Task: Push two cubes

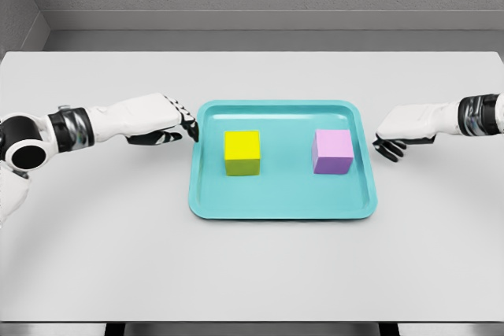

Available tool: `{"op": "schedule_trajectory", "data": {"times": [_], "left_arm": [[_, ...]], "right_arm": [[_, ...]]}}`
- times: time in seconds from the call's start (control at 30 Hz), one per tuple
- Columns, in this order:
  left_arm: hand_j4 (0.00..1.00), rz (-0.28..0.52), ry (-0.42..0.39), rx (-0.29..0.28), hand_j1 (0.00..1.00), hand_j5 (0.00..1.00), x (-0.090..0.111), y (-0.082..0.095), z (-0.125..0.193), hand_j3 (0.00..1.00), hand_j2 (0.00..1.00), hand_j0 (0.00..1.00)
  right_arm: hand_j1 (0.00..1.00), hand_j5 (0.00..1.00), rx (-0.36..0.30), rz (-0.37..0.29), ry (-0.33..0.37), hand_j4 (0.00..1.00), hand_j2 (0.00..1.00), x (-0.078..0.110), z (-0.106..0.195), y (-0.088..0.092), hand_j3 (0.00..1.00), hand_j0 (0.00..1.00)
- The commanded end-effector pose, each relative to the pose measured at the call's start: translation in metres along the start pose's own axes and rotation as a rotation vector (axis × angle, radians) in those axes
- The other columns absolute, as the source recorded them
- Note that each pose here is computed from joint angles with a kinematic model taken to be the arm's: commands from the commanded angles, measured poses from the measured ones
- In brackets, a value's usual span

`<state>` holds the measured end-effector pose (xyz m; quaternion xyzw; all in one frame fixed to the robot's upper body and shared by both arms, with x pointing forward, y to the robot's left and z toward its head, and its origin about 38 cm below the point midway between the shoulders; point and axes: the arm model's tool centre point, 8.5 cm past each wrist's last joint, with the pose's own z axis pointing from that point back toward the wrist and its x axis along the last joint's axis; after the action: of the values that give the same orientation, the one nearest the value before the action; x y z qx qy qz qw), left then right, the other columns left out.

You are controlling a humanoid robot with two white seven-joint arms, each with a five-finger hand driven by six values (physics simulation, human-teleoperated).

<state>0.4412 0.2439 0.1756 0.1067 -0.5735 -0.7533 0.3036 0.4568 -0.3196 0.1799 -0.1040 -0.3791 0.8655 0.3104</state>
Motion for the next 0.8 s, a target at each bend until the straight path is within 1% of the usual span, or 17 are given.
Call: {"op": "schedule_trajectory", "data": {"times": [0.0,0.37,0.6,0.7,0.77], "left_arm": [[0.52,0.018,-0.011,0.009,0.52,0.52,0.002,-0.002,-0.006,0.52,0.52,0.52],[0.52,0.026,-0.008,0.005,0.52,0.52,0.001,-0.005,-0.006,0.52,0.52,0.52],[0.52,0.035,-0.030,0.022,0.52,0.52,0.008,-0.003,-0.015,0.52,0.52,0.52],[0.51,0.035,-0.033,0.024,0.51,0.51,0.009,-0.003,-0.016,0.51,0.51,0.51],[0.51,0.039,-0.030,0.016,0.51,0.51,0.008,-0.006,-0.016,0.51,0.51,0.51]], "right_arm": [[0.10,0.10,-0.001,0.019,-0.018,0.10,0.10,0.007,-0.012,-0.006,0.10,0.10],[0.10,0.10,-0.006,0.021,-0.024,0.10,0.10,0.008,-0.016,-0.009,0.10,0.10],[0.10,0.10,-0.010,0.027,-0.025,0.10,0.10,0.009,-0.016,-0.012,0.10,0.10],[0.10,0.10,-0.010,0.028,-0.026,0.10,0.10,0.009,-0.016,-0.012,0.10,0.10],[0.10,0.10,-0.009,0.028,-0.027,0.10,0.10,0.010,-0.016,-0.012,0.10,0.10]]}}
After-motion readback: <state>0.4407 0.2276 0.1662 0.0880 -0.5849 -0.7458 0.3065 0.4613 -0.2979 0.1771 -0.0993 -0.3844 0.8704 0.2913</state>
